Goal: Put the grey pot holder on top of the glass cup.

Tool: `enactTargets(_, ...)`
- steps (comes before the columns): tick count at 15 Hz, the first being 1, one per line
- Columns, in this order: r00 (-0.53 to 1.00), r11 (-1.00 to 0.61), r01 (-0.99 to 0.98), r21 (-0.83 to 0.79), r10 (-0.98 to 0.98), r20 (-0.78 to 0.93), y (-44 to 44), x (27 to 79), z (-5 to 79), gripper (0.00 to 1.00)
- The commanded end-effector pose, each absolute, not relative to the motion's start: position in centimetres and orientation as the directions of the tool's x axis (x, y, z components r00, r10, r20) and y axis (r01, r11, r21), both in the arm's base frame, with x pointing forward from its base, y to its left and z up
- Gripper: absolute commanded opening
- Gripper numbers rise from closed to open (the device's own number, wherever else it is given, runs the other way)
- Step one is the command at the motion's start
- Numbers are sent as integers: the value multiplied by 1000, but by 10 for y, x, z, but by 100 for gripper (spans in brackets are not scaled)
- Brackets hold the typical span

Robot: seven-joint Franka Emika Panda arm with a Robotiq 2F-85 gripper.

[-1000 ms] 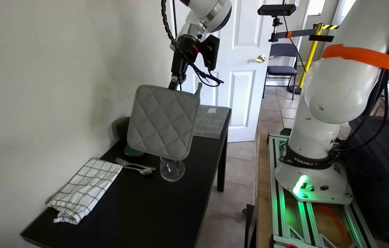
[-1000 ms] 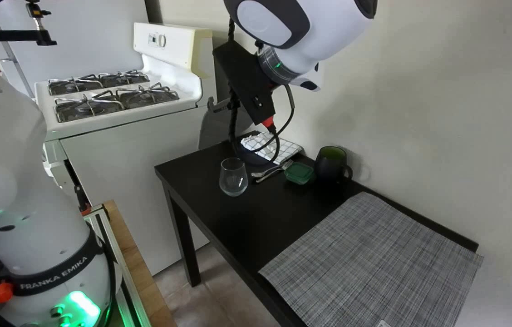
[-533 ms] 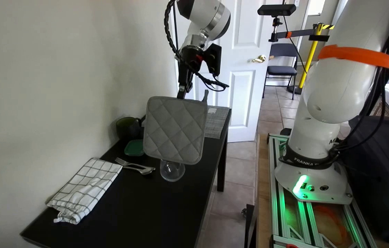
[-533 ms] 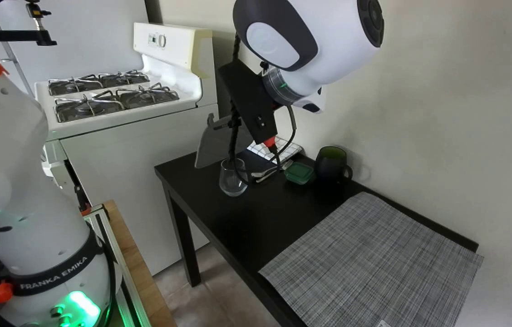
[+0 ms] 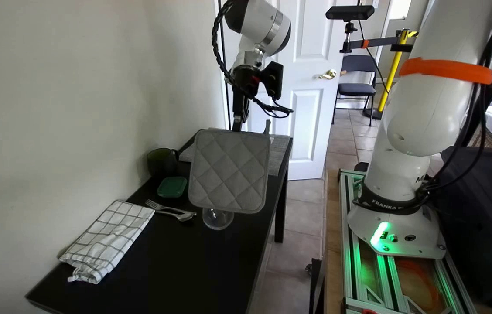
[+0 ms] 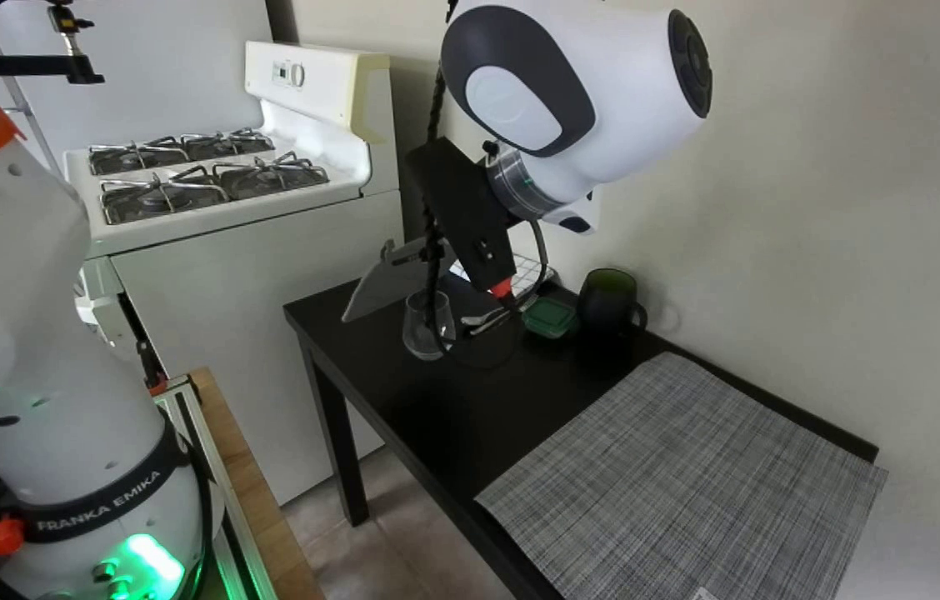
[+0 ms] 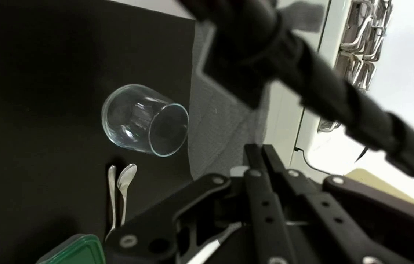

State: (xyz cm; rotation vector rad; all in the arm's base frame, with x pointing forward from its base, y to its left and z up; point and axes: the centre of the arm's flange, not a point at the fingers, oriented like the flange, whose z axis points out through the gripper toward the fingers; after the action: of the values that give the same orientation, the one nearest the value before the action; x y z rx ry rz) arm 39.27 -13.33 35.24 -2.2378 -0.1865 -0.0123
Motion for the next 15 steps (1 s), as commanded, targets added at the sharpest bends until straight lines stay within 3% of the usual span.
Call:
enactTargets(1,985,-625,161,-764,156,80,-149,396,347,1)
enactTargets(15,980,-642,197,-741,154,128,-160,442,323,1)
